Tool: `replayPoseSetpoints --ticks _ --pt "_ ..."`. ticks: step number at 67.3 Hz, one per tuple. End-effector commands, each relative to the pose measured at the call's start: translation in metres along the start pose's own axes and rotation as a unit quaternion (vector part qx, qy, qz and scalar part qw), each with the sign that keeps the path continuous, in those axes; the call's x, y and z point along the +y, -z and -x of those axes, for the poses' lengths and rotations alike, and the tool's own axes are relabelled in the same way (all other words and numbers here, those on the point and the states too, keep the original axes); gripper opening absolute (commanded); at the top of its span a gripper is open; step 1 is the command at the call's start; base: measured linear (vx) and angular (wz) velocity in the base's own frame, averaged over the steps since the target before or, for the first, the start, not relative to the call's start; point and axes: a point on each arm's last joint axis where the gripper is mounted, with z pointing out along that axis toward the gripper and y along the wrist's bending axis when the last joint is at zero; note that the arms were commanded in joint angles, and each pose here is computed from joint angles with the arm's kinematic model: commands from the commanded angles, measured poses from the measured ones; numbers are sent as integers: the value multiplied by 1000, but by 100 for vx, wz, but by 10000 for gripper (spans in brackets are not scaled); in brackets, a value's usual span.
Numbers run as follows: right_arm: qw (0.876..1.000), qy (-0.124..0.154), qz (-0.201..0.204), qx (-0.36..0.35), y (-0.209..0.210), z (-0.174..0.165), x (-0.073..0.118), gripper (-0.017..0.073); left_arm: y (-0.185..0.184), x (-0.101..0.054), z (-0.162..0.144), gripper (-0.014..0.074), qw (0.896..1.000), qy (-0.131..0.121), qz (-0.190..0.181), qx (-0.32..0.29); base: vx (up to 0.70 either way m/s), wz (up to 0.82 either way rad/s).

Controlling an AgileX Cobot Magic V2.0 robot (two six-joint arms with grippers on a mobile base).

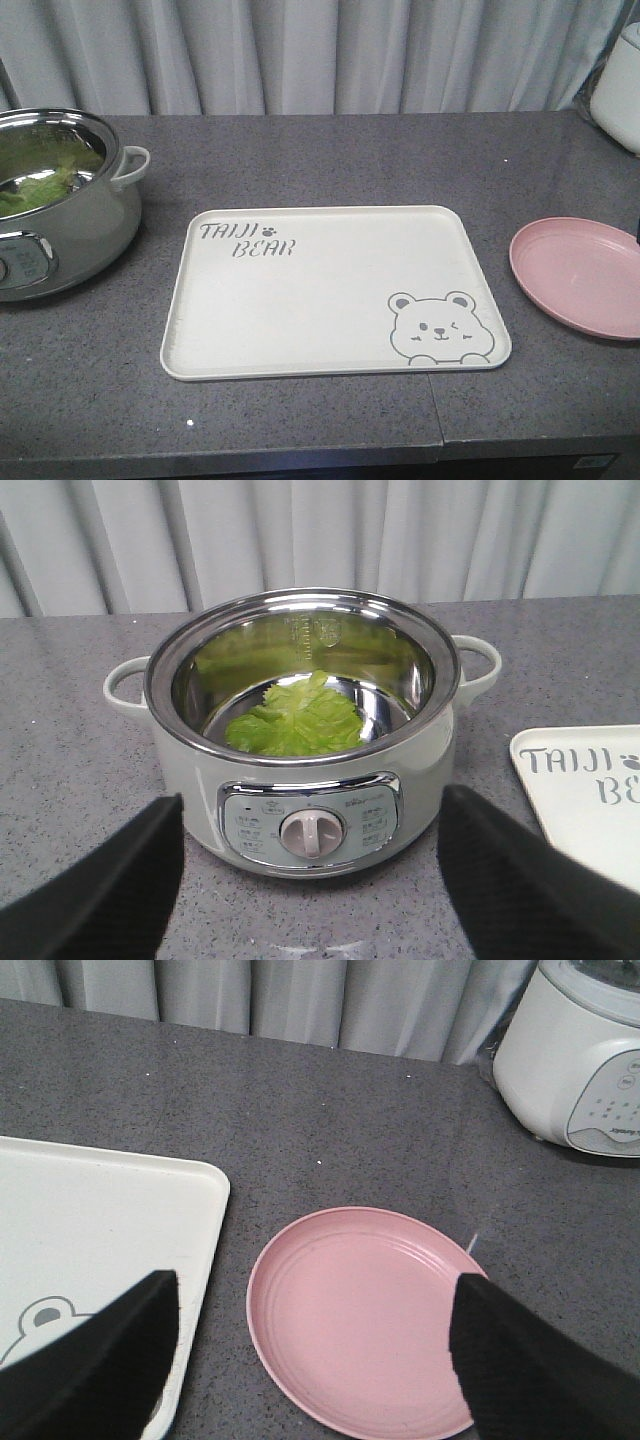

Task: Transfer vegetables to tray and serve
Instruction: 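Lower the left gripper into the pot onto the lettuce leaf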

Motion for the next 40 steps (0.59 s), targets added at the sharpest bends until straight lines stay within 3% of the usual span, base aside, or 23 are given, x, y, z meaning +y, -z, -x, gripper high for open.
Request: replayPoseSetpoints --ticks 1,22,30,40 --pt "999 9 -3 -50 6 16 -2 603 3 -1 15 591 999 3 -7 -47 0 0" --pt "999 9 -3 -49 6 16 -2 568 -1 -3 21 590 998 18 -17 -60 0 0" --pt "999 9 -3 -50 6 16 -2 564 -13 -3 35 590 1000 16 -7 -5 0 0" --pt "999 9 -3 -50 6 16 -2 564 -49 -5 59 590 997 -9 3 79 0 0"
